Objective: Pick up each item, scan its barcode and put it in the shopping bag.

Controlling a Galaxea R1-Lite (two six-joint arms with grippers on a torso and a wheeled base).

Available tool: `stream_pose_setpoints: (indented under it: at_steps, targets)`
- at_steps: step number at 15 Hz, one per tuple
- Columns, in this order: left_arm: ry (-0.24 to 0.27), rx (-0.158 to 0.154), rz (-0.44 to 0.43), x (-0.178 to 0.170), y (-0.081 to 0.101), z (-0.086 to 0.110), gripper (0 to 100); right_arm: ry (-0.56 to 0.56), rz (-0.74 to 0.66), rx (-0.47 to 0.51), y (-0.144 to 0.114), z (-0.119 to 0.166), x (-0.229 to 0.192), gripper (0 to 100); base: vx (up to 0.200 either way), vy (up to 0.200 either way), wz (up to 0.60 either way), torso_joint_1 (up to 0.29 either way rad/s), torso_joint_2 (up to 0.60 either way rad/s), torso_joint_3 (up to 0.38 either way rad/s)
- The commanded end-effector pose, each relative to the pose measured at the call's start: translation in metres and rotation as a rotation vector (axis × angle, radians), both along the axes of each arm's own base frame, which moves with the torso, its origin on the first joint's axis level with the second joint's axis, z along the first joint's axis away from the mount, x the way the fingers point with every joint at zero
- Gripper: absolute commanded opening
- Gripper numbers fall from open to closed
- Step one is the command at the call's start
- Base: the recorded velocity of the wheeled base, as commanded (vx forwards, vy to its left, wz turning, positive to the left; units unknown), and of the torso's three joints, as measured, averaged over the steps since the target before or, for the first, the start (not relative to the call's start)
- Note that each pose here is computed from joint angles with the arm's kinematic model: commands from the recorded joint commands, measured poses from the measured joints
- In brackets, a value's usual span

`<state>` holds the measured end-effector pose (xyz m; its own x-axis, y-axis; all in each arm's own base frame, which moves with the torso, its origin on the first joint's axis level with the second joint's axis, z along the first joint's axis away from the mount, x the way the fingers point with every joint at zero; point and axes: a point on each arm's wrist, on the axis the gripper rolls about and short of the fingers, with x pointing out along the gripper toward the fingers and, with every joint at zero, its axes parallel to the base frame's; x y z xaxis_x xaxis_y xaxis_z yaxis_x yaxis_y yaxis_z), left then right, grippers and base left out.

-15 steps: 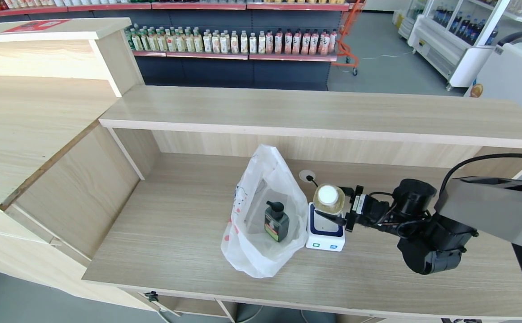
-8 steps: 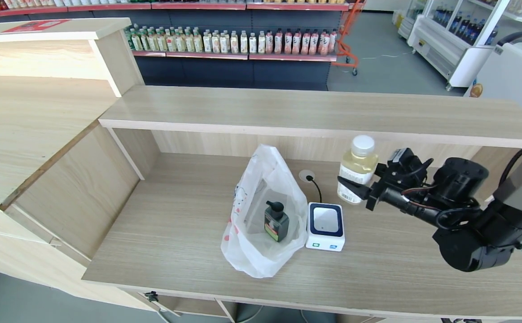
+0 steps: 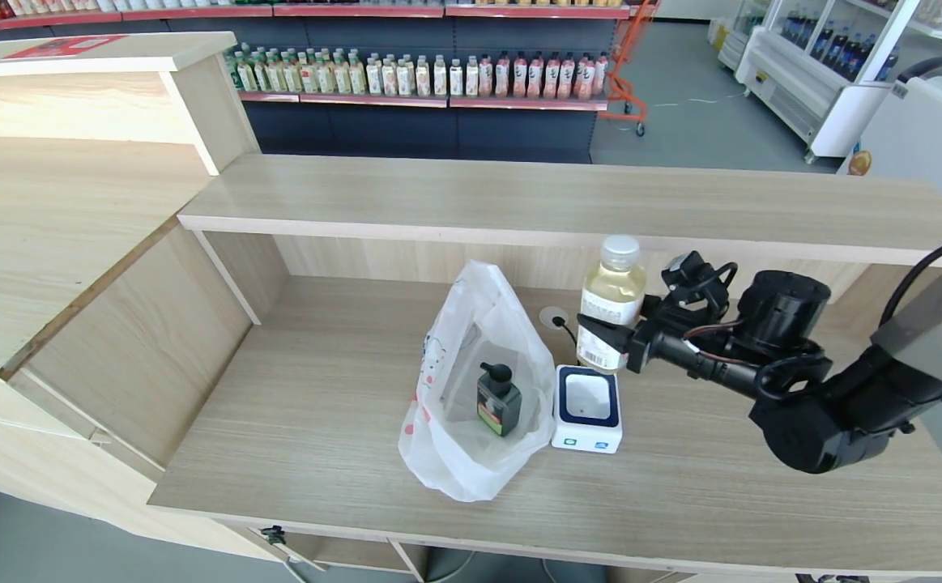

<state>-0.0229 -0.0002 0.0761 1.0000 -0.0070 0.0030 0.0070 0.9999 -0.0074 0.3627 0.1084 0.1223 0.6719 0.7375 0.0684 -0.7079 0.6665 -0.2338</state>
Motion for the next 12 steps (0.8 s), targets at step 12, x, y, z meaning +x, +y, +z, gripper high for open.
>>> stream_pose_setpoints:
  at_steps: [12]
  targets:
    - [0.0,0.0,-0.001,0.0,0.0,0.0,100,0.12,0.104,0.03,0.074,-0.066,0.09,0,0.0,0.0,0.0,0.0,0.0,0.0]
